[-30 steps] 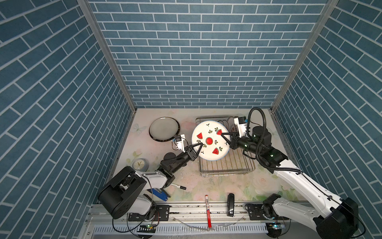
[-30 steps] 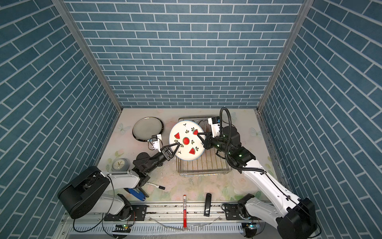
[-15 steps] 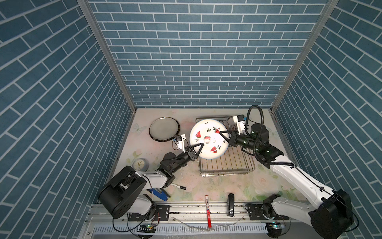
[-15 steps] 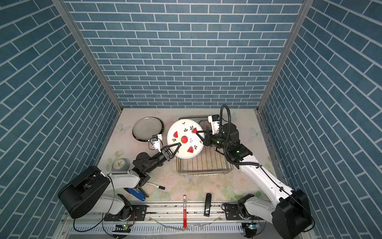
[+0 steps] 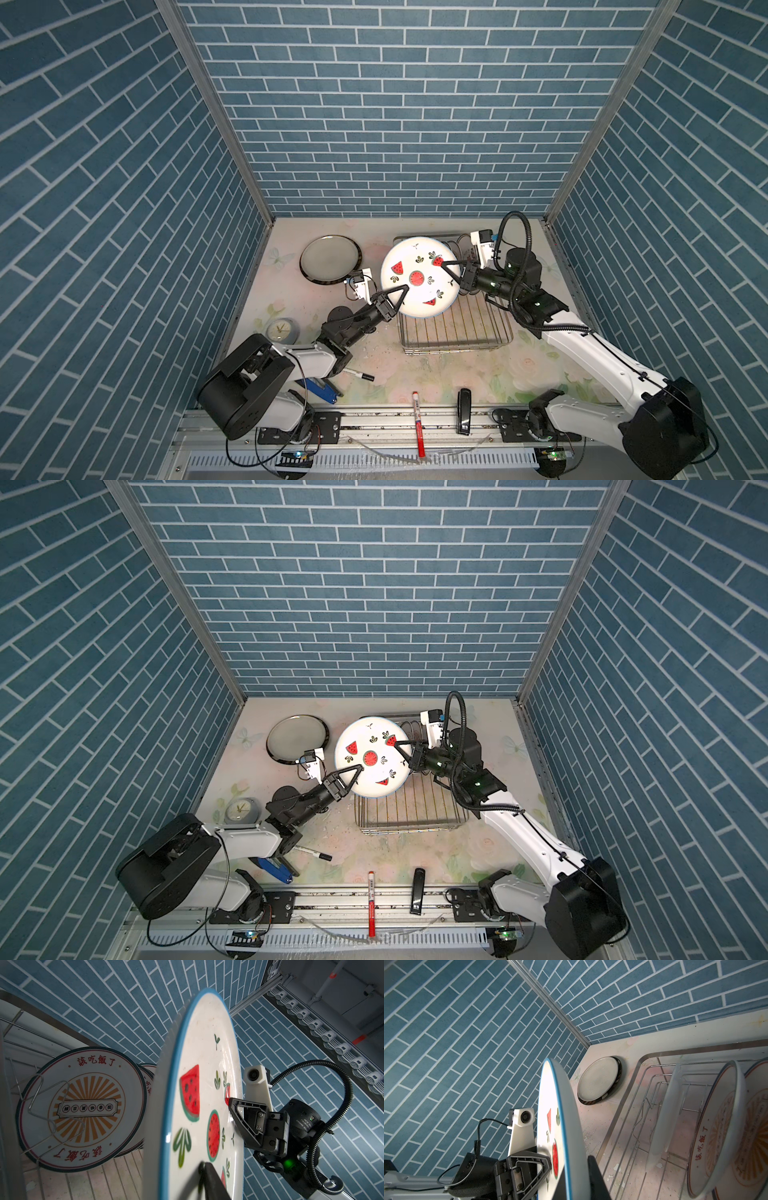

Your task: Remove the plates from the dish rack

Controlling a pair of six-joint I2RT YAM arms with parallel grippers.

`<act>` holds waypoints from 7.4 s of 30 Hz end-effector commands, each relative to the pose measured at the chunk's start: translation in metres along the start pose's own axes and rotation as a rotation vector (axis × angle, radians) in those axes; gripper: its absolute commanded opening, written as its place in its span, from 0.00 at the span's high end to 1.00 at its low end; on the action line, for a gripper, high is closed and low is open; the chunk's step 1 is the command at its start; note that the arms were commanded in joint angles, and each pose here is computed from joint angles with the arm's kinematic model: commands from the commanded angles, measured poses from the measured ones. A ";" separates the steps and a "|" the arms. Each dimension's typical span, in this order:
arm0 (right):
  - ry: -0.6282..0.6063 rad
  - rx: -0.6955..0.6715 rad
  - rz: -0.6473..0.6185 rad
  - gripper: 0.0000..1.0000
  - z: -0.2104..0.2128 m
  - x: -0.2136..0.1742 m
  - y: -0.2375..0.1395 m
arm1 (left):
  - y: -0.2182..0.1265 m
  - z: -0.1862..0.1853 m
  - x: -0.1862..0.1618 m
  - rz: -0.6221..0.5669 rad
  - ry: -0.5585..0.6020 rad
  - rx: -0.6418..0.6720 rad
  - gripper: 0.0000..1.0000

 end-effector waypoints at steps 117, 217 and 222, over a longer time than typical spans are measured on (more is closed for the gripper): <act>-0.490 0.048 0.057 0.01 0.036 -0.024 0.124 | -0.081 0.041 0.173 -0.351 -0.054 0.326 1.00; -0.499 -0.109 0.357 0.02 -0.050 -0.071 0.315 | -0.093 0.219 0.203 -0.393 -0.235 0.717 0.89; -0.483 -0.085 0.365 0.01 -0.045 -0.071 0.310 | -0.097 0.209 0.203 -0.360 -0.194 0.800 0.87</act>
Point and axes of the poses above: each gripper's point midway between its finger pads, its own y axis out along the fingers, its own z axis along the line the jaws close on, x = y × z, the point moved 6 cm from there along -y, back along the fingers, and after that the axes turned 7 degrees about y, right-handed, at the moved point
